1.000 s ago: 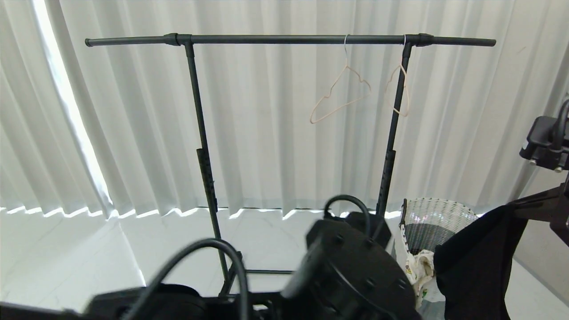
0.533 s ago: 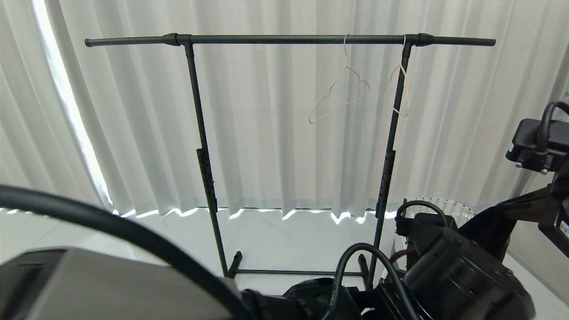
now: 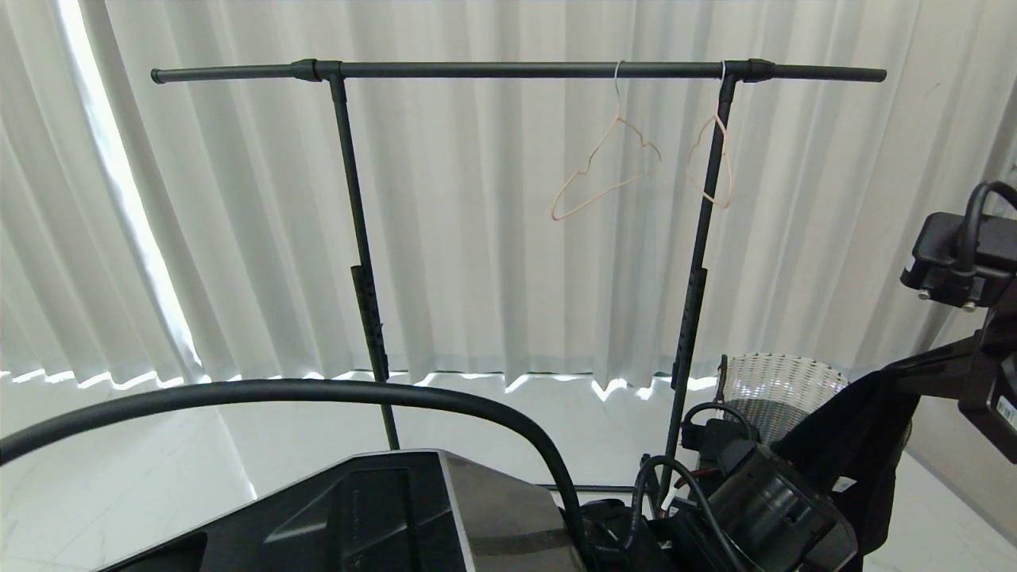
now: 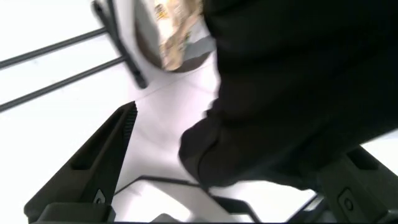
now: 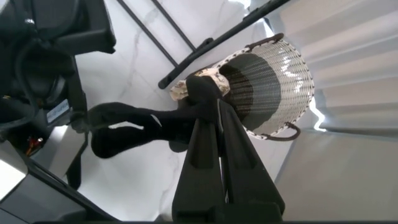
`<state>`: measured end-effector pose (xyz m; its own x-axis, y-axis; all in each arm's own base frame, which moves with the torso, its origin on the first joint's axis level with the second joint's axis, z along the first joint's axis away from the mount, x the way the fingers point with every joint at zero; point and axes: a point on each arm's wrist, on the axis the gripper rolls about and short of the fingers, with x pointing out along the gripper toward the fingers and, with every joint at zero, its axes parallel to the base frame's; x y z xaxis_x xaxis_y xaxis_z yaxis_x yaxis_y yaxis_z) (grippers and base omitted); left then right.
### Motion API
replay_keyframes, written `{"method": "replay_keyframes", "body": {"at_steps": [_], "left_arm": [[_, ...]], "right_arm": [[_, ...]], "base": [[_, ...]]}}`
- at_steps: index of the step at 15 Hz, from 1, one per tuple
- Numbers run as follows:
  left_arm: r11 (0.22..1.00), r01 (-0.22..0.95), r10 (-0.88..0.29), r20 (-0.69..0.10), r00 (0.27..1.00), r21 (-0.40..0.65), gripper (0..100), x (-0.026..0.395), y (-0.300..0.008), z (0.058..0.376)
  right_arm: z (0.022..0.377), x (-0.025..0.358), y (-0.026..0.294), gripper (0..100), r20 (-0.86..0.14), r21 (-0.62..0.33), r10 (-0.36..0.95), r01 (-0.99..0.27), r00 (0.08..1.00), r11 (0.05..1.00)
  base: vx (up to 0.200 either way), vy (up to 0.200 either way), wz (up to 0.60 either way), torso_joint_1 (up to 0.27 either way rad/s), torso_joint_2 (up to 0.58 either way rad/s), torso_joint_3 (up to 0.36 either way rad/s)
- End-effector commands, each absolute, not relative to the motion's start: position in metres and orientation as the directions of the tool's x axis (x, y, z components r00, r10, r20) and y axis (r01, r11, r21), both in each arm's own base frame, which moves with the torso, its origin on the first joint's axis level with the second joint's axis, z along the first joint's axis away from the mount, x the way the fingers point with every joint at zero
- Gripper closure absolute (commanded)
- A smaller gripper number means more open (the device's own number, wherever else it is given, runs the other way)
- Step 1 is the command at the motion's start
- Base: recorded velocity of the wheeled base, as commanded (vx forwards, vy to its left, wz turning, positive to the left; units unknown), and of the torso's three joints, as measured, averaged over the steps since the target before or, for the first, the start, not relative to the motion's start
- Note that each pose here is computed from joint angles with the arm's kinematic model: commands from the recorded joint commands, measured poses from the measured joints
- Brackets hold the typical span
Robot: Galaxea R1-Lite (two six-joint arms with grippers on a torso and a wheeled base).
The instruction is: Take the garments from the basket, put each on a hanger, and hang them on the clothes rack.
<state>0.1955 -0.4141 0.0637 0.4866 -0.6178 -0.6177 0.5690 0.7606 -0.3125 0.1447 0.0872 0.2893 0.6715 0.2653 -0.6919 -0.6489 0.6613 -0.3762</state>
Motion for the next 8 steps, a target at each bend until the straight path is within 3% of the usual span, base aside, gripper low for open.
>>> {"method": "replay_keyframes", "body": {"at_steps": [1,4,5,8], "left_arm": [[0.769,0.563,-0.607,-0.624,0.493,-0.303,0,0.196,-0.413,0.061],[0.772,0.571,-0.596,-0.63,0.497,-0.279,0,0.193,-0.408,0.064],[0.775,0.57,-0.59,-0.637,0.496,-0.274,100,0.192,-0.406,0.062],[0.795,0.562,-0.552,-0.654,0.518,-0.226,100,0.188,-0.401,0.056]], "right_arm": [[0.289,0.145,0.088,100,-0.694,-0.372,0.264,-0.648,0.669,0.665],[0.287,0.146,0.088,100,-0.699,-0.354,0.262,-0.64,0.666,0.682],[0.287,0.146,0.088,100,-0.7,-0.353,0.261,-0.64,0.665,0.682],[0.287,0.146,0.088,100,-0.7,-0.349,0.261,-0.638,0.665,0.687]], "base": [[0.0,0.0,0.0,0.0,0.0,0.0],[0.0,0.0,0.0,0.0,0.0,0.0],[0.0,0.0,0.0,0.0,0.0,0.0],[0.0,0.0,0.0,0.0,0.0,0.0]]}}
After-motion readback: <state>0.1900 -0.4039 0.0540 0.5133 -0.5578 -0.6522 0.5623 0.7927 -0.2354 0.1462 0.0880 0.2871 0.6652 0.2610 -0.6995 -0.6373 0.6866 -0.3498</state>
